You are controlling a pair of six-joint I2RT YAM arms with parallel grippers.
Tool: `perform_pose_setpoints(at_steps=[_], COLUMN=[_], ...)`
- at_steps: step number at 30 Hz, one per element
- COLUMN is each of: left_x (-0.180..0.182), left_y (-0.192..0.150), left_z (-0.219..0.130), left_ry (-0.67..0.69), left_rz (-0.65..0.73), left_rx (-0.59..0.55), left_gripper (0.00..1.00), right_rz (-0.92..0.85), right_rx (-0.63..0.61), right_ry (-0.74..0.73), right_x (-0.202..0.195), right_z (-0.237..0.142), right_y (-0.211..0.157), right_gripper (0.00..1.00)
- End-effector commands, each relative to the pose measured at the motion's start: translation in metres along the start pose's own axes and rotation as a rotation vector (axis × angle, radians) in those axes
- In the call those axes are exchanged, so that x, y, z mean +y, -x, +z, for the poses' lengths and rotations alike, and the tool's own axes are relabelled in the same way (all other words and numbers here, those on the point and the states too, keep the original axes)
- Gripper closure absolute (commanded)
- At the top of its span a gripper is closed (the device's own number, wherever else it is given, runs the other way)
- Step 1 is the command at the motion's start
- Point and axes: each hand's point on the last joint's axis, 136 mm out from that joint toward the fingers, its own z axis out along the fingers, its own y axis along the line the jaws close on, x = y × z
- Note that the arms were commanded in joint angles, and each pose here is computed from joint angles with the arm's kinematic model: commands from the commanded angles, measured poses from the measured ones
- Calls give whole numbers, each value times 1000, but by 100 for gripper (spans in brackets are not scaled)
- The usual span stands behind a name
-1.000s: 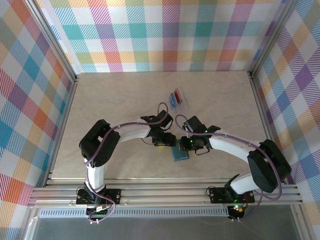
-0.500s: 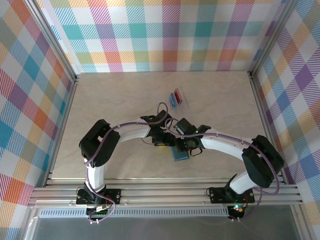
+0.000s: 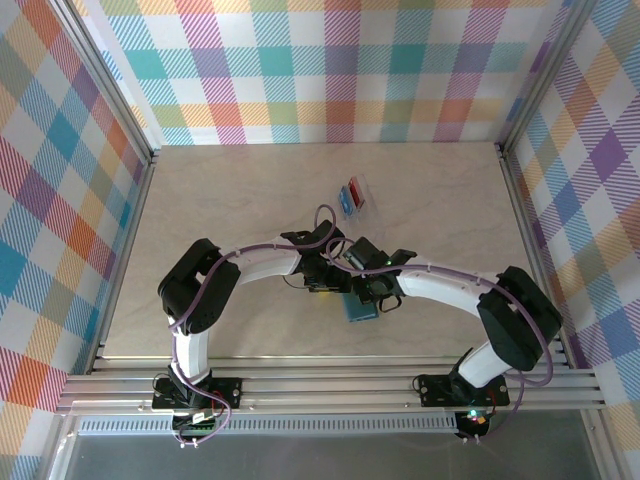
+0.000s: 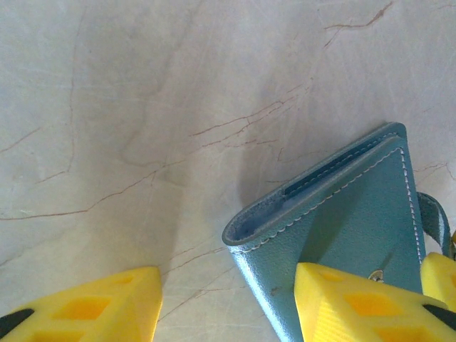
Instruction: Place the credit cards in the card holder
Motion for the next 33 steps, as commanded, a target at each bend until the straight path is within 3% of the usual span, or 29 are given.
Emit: perform_pose_setpoints(at_steps=[1,13,22,33], left_x=[-4,-4,-6,-8], left_y=[-25,-26,-26,-29], left_z=[33,35,36,40], left_ry=[-64,-63,-78,-94], left_rz=[4,1,-1,-10], left_rx=[100,108,113,125], left_gripper=[48,48,50,51], right_rz=[-1,2,47,81], right_rx=[-32,-33,6,40], right_ry=[-8,10,195,225], right_x=[-1,1,25,31], right_z=[-12,-14,-10,3], right_y=[6,6,6,7], right_gripper=[81,100,100,100])
